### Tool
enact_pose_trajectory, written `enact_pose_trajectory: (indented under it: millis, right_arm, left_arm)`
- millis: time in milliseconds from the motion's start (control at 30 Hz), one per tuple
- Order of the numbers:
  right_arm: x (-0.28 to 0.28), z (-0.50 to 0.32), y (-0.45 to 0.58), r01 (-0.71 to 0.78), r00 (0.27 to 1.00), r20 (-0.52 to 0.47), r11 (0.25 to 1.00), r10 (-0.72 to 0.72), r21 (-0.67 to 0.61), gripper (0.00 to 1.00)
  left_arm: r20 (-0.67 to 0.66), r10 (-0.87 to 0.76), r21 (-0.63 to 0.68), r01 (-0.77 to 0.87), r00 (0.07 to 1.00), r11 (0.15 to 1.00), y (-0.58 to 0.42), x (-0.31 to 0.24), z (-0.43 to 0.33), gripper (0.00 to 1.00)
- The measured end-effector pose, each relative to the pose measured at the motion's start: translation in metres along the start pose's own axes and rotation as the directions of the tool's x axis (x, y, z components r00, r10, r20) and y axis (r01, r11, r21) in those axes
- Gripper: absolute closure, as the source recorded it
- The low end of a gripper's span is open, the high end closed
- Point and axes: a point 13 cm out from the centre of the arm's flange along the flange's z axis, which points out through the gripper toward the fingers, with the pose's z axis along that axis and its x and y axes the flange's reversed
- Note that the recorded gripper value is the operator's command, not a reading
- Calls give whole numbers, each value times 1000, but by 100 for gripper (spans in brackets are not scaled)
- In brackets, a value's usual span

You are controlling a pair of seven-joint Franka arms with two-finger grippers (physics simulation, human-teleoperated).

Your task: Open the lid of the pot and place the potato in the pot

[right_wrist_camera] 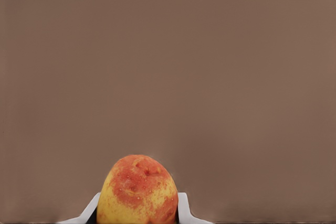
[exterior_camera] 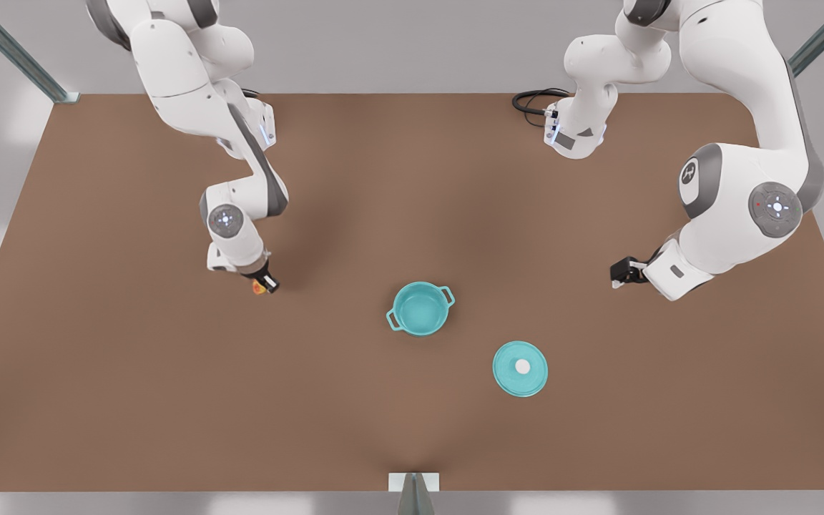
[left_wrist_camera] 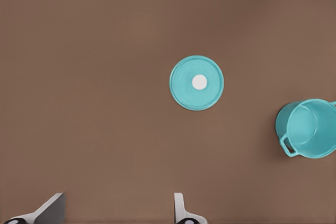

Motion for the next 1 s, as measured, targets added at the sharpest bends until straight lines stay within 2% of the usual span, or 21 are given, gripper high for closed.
enact_pose_trajectory:
  millis: [233,367,500,667,1000]
  right_arm:
    - [33,-77,96,37,999,-10,996,-38,-80,43]
    - [72,-114,156,71,997,-21,994,-73,-80,43]
    - [105,-122,196,74,996,-39,996,-76,-47,43]
    - [116,-132,239,32,998,-49,999,-33,-12,43]
    - [162,-96,289,-16,998,-67,996,22,85,43]
  left_arm:
    - [0,22,0,-22,1000,1000,1,0,0,0]
    - [-2,31,1,-31,1000,1000,1,0,1,0]
    - [-3,38,1,-38,999,999,1,-1,2,0]
    - [-1,45,0,-45,999,999,1,-1,2,0]
    - [-1,55,-1,-55,998,998,2,-1,2,0]
